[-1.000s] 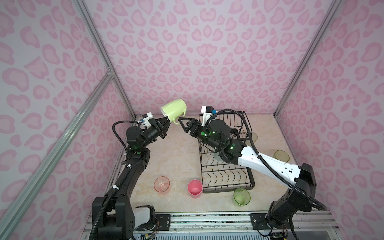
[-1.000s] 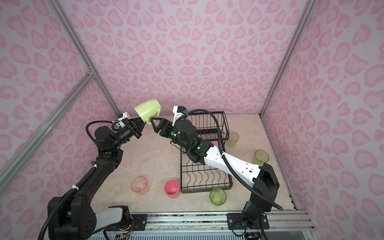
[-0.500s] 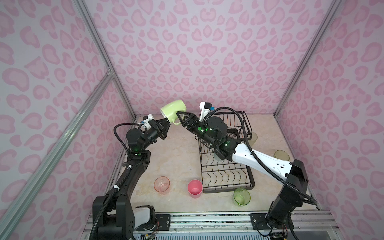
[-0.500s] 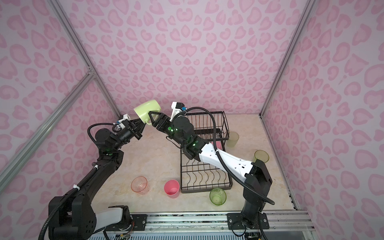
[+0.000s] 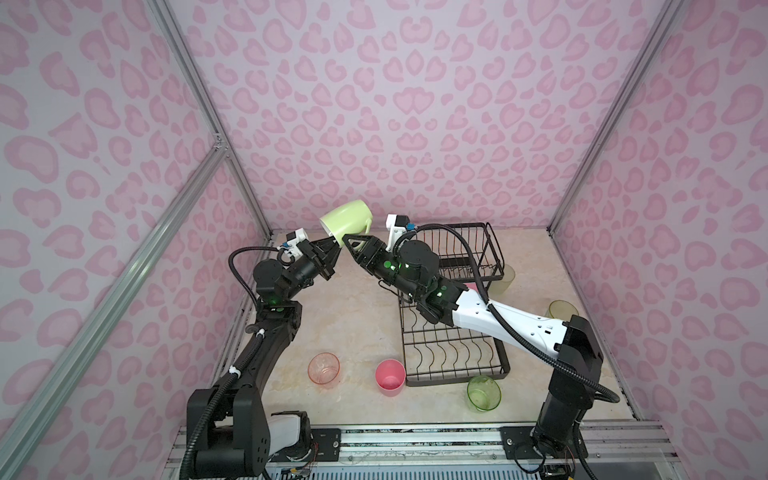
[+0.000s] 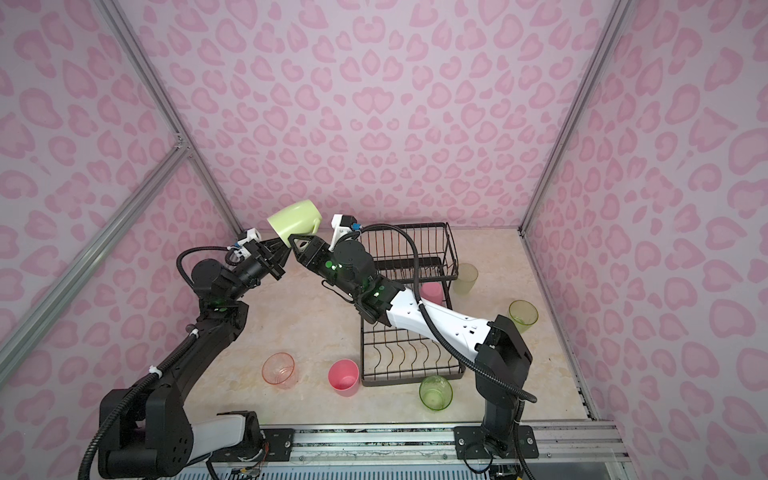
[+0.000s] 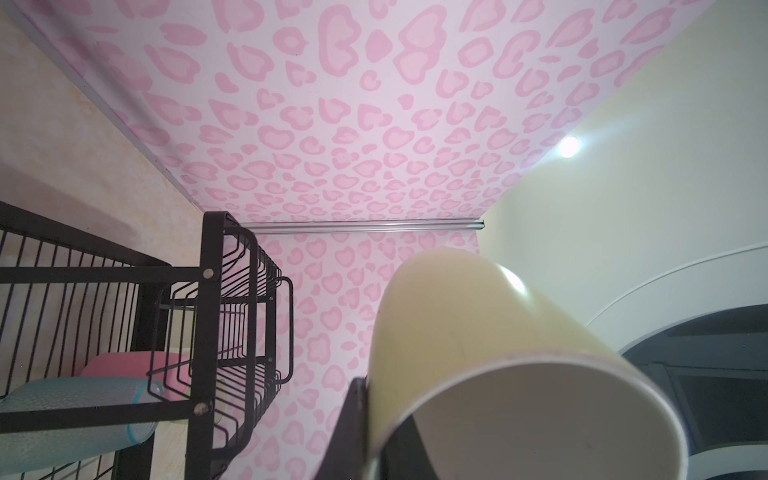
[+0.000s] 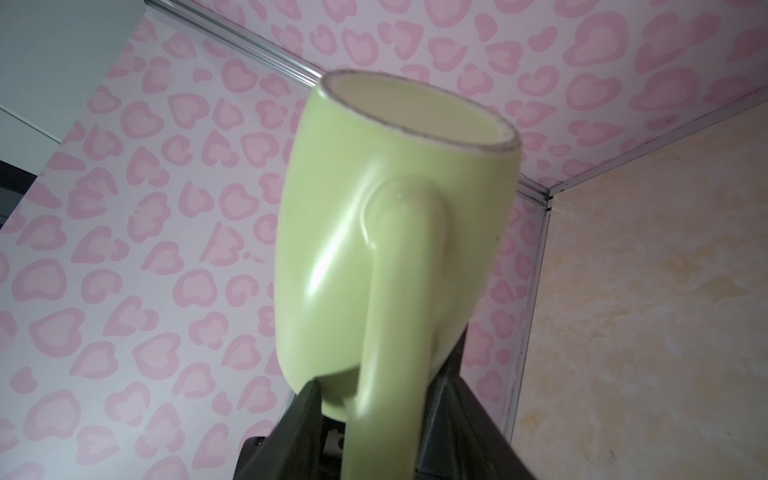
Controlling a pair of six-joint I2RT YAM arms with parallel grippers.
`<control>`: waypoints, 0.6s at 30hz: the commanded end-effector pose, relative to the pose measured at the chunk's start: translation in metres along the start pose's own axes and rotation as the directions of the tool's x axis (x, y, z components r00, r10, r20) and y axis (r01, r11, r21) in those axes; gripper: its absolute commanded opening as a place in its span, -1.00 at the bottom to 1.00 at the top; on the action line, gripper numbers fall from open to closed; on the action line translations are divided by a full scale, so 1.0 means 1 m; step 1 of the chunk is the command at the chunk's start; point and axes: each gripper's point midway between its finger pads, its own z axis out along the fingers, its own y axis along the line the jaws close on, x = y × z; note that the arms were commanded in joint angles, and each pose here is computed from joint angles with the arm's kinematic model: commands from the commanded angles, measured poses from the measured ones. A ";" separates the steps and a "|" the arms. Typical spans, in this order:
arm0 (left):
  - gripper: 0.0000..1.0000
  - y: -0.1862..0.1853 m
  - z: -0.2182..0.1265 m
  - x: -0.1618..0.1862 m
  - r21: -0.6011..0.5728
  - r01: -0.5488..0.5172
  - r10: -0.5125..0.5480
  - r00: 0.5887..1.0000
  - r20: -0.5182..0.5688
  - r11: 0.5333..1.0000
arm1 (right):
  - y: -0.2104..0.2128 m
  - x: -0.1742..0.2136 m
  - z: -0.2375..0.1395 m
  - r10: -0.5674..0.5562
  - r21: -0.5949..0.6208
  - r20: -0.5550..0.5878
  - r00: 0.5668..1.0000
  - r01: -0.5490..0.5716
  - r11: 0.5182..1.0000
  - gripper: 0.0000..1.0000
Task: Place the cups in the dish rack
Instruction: 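Close the right gripper on the light green mug's handle beside the left gripper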
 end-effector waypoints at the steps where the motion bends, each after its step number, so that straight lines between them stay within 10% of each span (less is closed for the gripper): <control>1: -0.93 -0.024 -0.002 0.006 0.087 -0.109 0.110 0.994 -0.009 0.990 | -0.002 -0.008 -0.001 0.019 0.001 0.038 0.999 -0.019 1.000 -0.11; 18: -0.93 -0.031 -0.006 0.014 0.081 -0.196 0.198 0.980 -0.013 0.977 | 0.004 -0.006 0.006 0.044 -0.016 0.043 0.998 -0.044 0.999 -0.28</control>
